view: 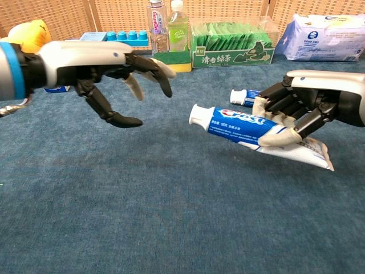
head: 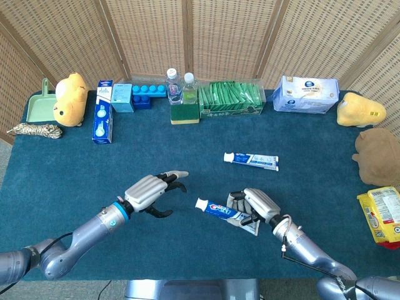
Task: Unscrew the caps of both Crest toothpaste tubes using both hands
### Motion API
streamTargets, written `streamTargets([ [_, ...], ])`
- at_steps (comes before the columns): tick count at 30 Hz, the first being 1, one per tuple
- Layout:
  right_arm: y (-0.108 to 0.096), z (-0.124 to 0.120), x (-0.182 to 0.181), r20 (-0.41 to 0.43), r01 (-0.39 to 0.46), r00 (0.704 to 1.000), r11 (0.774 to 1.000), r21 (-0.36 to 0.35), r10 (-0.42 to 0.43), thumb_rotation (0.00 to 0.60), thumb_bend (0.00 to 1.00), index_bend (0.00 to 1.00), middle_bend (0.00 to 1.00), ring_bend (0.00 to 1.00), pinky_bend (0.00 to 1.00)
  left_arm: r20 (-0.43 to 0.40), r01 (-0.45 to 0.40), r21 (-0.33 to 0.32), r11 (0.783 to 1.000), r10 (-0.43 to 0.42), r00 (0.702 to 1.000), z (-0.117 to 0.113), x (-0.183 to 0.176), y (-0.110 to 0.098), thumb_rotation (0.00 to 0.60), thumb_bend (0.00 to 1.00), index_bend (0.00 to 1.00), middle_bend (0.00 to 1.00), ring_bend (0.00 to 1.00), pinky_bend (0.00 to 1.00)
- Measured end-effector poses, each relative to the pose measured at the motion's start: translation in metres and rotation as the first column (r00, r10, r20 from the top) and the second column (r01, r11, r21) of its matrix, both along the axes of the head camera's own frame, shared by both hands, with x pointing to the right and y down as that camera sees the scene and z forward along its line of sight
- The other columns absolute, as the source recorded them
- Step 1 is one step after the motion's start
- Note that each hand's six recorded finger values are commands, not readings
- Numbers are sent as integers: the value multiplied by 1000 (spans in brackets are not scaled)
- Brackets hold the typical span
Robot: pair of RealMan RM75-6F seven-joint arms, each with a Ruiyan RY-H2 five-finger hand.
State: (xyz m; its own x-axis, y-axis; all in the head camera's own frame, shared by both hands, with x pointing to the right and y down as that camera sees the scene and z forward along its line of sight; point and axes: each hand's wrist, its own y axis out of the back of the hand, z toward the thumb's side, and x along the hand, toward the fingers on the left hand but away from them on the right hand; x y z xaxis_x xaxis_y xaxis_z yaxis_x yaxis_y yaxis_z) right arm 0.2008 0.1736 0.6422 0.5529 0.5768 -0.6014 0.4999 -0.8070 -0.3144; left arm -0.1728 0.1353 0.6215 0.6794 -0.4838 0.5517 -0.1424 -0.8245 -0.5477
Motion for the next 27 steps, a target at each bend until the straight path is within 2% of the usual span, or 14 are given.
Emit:
streamTargets([
  [10, 5, -3, -13, 25, 20, 999, 1000, -15, -20, 600, 498, 837, 673, 639, 712, -15, -33, 37, 999, 33, 999, 7, 25, 2, 583, 268, 277, 70, 61, 237],
  [27, 5, -1, -29, 39, 44, 998, 999, -24, -43, 600, 499, 836, 673, 638, 713, -25, -70, 25, 997, 70, 997, 11, 43, 12, 583, 268, 270, 57, 48, 223],
])
